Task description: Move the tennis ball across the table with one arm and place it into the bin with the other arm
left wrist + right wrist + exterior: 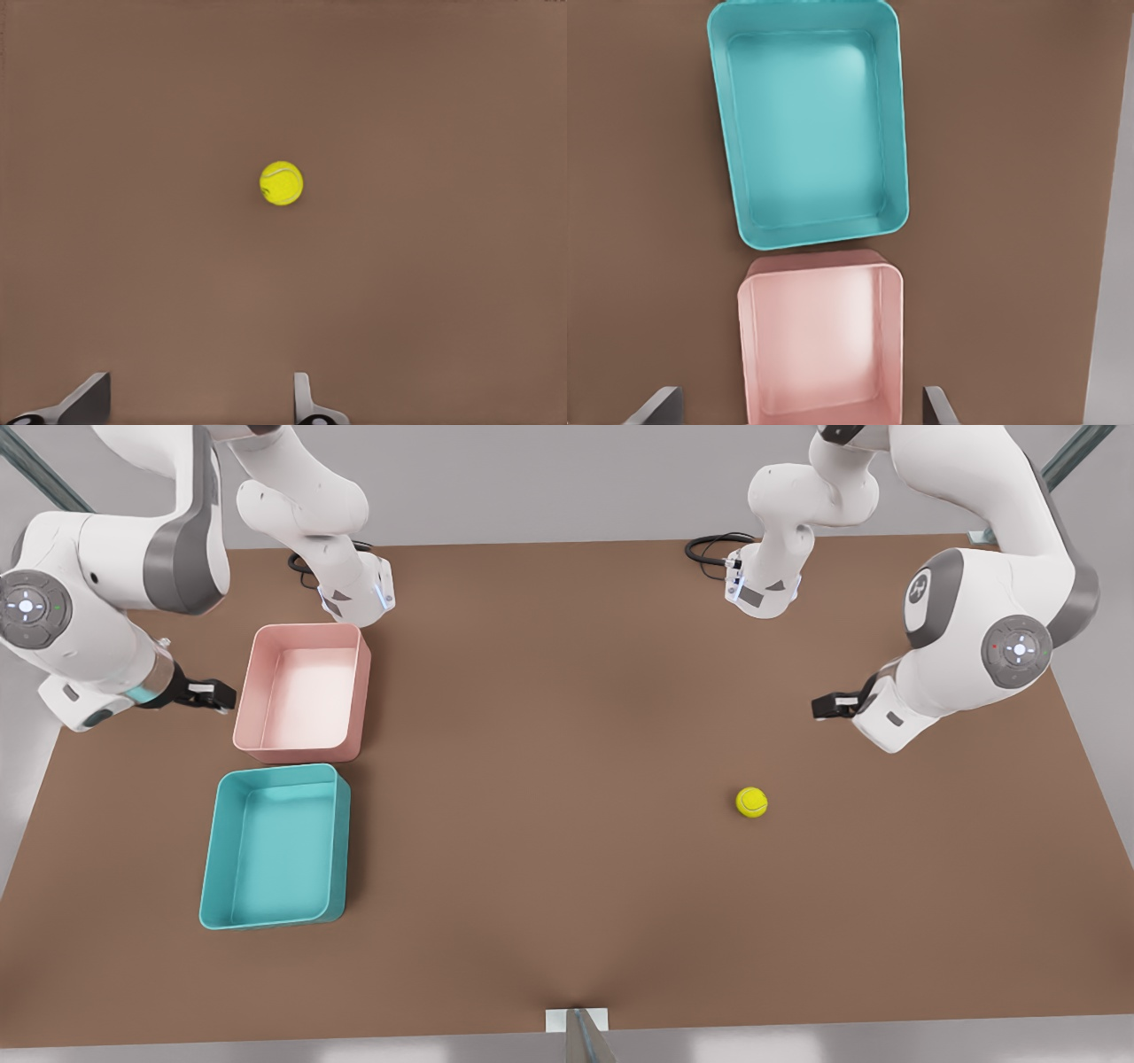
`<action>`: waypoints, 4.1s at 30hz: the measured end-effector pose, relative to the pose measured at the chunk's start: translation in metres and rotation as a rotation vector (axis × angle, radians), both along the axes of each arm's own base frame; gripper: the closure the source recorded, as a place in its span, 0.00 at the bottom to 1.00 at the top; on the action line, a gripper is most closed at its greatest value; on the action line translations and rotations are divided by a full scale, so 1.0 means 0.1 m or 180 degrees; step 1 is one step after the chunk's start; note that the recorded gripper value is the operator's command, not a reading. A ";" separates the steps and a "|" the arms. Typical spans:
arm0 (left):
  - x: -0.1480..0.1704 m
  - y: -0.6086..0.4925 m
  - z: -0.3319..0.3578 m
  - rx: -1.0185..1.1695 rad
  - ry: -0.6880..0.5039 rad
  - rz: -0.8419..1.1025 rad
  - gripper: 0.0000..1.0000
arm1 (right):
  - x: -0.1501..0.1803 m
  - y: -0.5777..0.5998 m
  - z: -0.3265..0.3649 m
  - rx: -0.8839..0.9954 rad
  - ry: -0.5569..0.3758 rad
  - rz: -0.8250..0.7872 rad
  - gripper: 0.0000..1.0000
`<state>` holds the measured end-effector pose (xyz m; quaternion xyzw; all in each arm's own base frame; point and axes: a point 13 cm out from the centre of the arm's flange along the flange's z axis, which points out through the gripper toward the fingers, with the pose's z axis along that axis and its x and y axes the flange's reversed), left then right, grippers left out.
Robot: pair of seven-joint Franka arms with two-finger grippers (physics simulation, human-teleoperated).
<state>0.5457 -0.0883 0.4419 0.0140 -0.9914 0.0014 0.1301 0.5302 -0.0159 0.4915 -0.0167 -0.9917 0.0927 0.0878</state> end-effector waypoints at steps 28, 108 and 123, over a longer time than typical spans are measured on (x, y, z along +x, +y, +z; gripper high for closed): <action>0.37 0.56 -3.43 -0.0720 -0.0099 -0.3402 0.79 | 0.06 0.28 -0.23 0.0390 0.0051 -0.0084 0.00; 0.00 -0.17 0.05 0.0087 0.0236 0.0199 0.00 | 0.66 2.72 -3.83 0.0550 -0.0538 0.0052 0.00; -0.02 -0.17 0.04 0.0186 0.0265 0.0490 0.00 | 0.61 2.59 -4.12 0.0597 -0.0702 -0.0362 0.00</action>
